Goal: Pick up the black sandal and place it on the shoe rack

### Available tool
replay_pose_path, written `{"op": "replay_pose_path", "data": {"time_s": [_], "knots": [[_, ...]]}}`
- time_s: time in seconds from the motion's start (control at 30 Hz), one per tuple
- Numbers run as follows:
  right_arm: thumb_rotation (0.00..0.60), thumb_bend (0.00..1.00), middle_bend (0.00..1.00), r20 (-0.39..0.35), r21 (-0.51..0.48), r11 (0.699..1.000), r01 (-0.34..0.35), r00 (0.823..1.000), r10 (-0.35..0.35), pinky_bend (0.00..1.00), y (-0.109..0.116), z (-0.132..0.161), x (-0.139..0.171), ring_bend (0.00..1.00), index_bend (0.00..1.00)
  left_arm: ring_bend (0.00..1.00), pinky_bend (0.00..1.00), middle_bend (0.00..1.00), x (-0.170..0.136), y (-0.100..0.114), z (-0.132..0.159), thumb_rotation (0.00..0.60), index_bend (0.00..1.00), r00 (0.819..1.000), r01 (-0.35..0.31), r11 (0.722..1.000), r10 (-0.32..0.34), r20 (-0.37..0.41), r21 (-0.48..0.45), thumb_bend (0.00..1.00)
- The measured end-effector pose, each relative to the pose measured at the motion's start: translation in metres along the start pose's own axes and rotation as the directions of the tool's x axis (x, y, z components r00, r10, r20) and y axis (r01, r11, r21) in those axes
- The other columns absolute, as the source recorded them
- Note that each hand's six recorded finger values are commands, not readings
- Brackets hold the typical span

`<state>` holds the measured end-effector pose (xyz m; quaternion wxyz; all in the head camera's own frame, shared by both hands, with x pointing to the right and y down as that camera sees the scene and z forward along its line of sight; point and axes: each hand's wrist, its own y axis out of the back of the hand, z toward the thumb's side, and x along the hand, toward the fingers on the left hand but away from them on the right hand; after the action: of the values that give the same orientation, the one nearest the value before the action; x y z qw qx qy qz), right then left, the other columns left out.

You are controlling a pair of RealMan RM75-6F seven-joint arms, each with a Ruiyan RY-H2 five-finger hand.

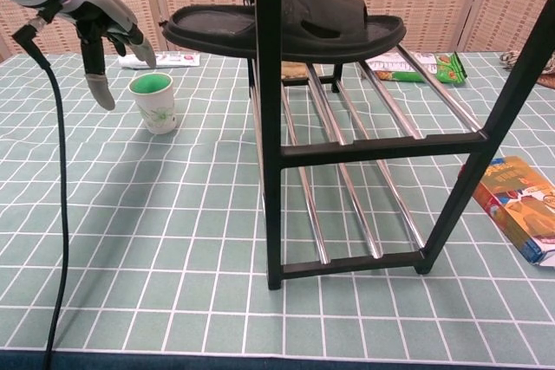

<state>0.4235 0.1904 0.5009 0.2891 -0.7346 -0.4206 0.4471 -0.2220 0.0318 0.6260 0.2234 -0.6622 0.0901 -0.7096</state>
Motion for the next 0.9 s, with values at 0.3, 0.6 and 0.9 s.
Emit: {"op": "replay_pose_path", "data": {"time_s": [0.3, 0.6, 0.9], "knots": [[0.600, 0.45, 0.00, -0.004, -0.003, 1.000, 0.001, 1.000, -0.002, 0.09, 0.002, 0.001, 0.002, 0.00, 0.00, 0.00, 0.13, 0.03, 0.001, 0.002, 0.020, 0.600, 0.09, 1.000, -0.001, 0.999, 0.001, 0.012, 0.035, 0.15], [0.600, 0.45, 0.00, -0.002, -0.005, 1.000, 0.001, 1.000, -0.001, 0.09, 0.003, 0.000, 0.003, 0.00, 0.00, 0.00, 0.13, 0.03, 0.003, 0.006, 0.036, 0.600, 0.09, 1.000, -0.005, 0.998, 0.004, 0.019, 0.060, 0.15], [0.600, 0.45, 0.00, -0.008, -0.007, 1.000, 0.006, 1.000, -0.006, 0.09, 0.005, 0.001, 0.004, 0.00, 0.00, 0.00, 0.13, 0.03, 0.001, 0.008, 0.053, 0.600, 0.09, 1.000, -0.009, 0.996, 0.007, 0.027, 0.087, 0.15]]}}
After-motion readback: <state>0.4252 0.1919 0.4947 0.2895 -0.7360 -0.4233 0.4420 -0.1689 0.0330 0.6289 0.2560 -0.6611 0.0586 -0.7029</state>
